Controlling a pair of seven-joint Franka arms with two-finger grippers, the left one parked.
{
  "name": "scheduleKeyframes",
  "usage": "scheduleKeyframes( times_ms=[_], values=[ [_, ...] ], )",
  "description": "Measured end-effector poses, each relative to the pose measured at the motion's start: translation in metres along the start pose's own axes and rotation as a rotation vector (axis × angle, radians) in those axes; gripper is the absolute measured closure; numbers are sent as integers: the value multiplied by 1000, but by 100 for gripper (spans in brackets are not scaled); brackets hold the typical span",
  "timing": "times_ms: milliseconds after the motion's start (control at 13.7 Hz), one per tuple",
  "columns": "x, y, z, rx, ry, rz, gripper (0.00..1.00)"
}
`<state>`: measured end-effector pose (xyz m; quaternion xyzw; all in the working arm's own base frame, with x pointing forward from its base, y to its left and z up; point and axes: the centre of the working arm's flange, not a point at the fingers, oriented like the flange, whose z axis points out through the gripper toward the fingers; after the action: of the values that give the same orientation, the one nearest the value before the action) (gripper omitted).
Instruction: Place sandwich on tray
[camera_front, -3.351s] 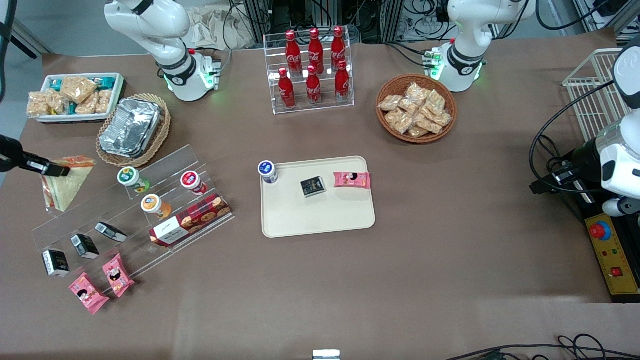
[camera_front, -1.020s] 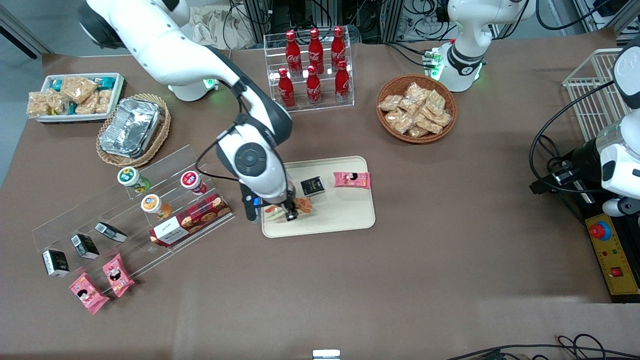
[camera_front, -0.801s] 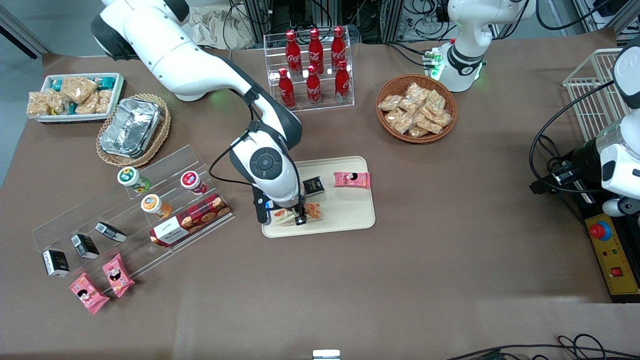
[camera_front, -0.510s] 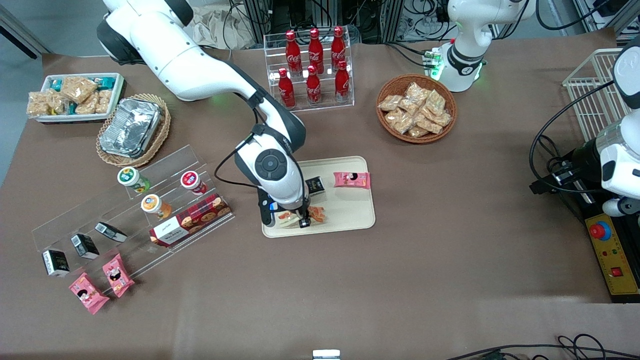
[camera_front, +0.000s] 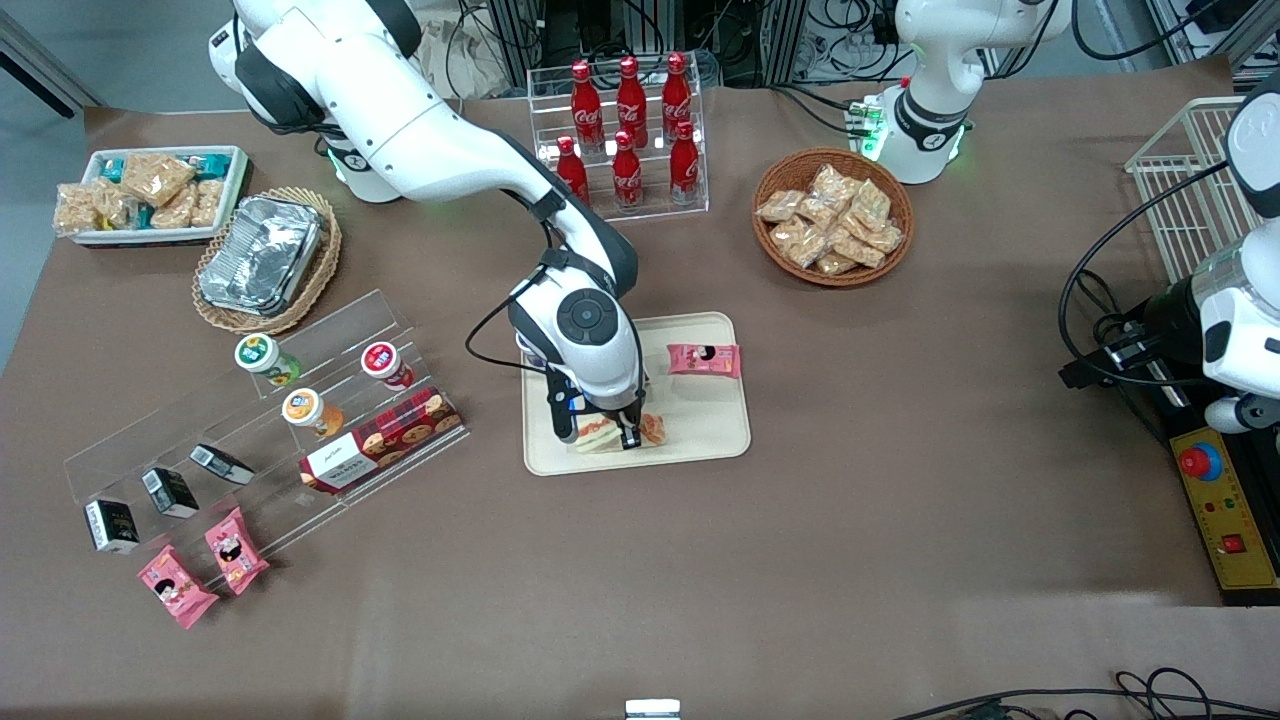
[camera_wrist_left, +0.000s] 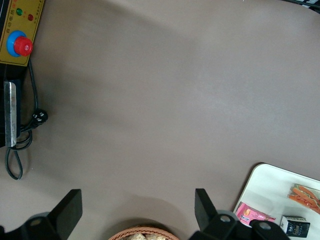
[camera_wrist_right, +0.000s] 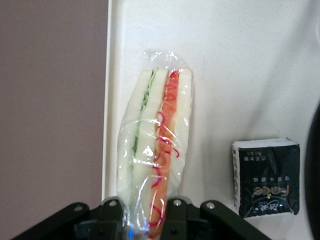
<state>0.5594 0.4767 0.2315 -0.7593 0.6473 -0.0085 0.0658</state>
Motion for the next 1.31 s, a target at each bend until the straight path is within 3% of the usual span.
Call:
scheduleKeyframes(
  times_ms=[73, 437, 583, 656, 801, 1166, 1311],
  values=[
    [0, -1, 0, 2, 1, -2, 73],
    [8, -17, -18, 37, -2, 13, 24],
    [11, -20, -26, 33, 5, -12, 4],
    [12, -21, -35, 20, 17, -44, 0],
    [25, -30, -71, 2, 35, -105, 0],
    [92, -49, -212, -29, -8, -313, 0],
    [125, -50, -261, -25, -5, -439, 0]
  ],
)
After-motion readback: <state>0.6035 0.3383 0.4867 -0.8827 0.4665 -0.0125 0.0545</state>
